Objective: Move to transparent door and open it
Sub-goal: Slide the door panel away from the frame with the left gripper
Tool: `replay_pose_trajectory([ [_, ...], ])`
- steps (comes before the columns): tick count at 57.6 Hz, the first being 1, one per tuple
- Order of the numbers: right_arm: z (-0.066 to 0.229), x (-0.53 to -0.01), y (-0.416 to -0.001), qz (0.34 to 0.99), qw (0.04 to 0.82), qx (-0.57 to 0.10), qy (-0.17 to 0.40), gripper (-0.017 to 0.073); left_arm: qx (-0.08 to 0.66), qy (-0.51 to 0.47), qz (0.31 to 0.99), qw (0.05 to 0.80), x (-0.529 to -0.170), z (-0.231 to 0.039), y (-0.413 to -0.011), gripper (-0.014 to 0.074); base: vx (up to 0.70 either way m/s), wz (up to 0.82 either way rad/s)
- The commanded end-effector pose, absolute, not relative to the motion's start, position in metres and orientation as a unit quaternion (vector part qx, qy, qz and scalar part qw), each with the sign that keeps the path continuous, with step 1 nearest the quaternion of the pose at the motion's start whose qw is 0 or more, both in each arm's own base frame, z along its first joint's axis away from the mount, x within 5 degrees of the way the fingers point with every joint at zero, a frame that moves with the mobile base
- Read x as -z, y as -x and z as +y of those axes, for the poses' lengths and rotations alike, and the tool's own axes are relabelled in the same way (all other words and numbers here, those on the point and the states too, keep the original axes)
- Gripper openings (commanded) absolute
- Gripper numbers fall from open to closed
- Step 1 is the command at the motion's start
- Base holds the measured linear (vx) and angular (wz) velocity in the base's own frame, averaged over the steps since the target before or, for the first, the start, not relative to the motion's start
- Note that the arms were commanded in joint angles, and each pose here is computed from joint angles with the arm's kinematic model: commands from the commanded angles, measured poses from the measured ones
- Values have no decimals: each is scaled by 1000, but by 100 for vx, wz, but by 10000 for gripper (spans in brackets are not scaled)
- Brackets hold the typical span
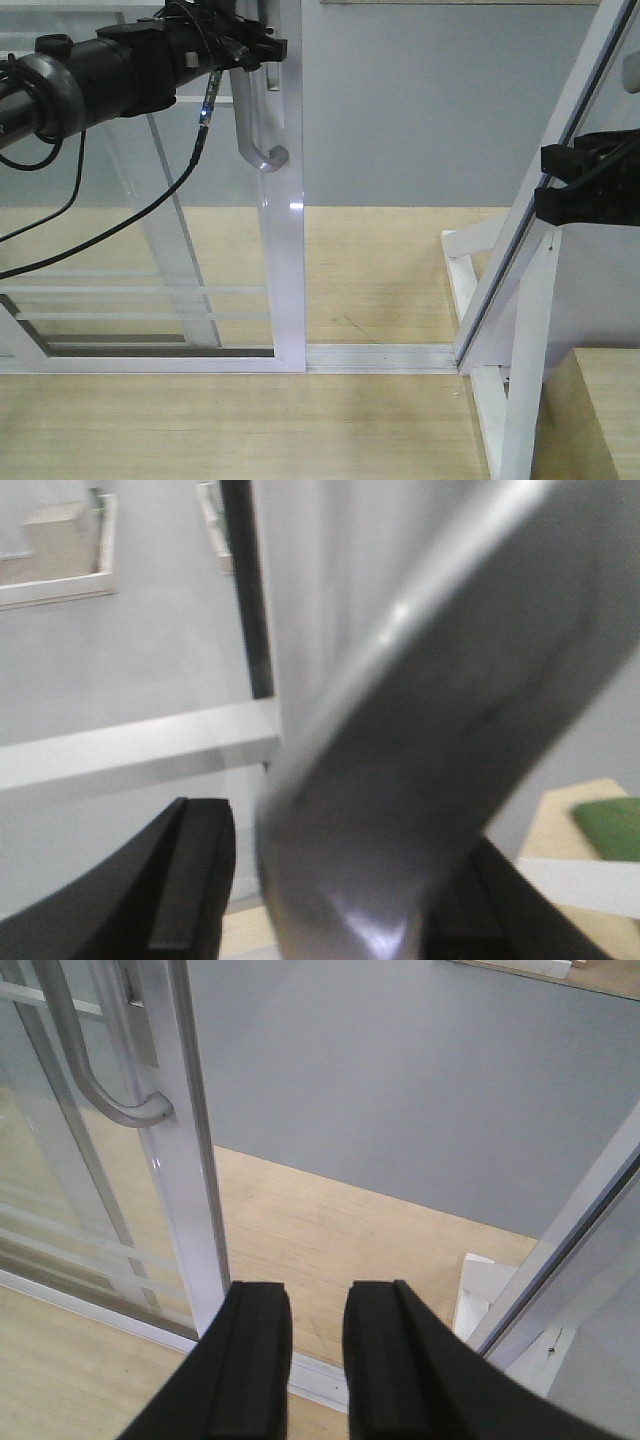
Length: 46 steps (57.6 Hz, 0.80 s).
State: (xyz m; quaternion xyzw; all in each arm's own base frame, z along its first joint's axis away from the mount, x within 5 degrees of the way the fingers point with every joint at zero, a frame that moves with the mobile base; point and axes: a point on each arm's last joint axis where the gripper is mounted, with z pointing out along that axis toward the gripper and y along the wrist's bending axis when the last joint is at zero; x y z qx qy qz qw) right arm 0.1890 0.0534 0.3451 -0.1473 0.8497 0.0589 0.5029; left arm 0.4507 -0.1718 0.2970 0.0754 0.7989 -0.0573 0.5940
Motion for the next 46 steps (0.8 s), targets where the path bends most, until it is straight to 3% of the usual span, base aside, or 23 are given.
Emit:
replay_pose_trajectory([
  [1, 52, -364, -190, 819, 554, -57, 142, 245, -24, 36, 770, 637, -357, -128, -438, 436, 0, 0],
  [12, 52, -364, -190, 819, 554, -57, 142, 245, -88, 38, 769, 632, -369, -113, -423, 436, 0, 0],
  [38, 52, -363, -190, 819, 553, -56, 142, 245, -171, 43, 818, 548, -322, -78, -361, 436, 0, 0],
  [46, 52, -363, -190, 819, 553, -56, 142, 245, -140, 50, 808, 570, -339, -73, -338, 436, 0, 0],
])
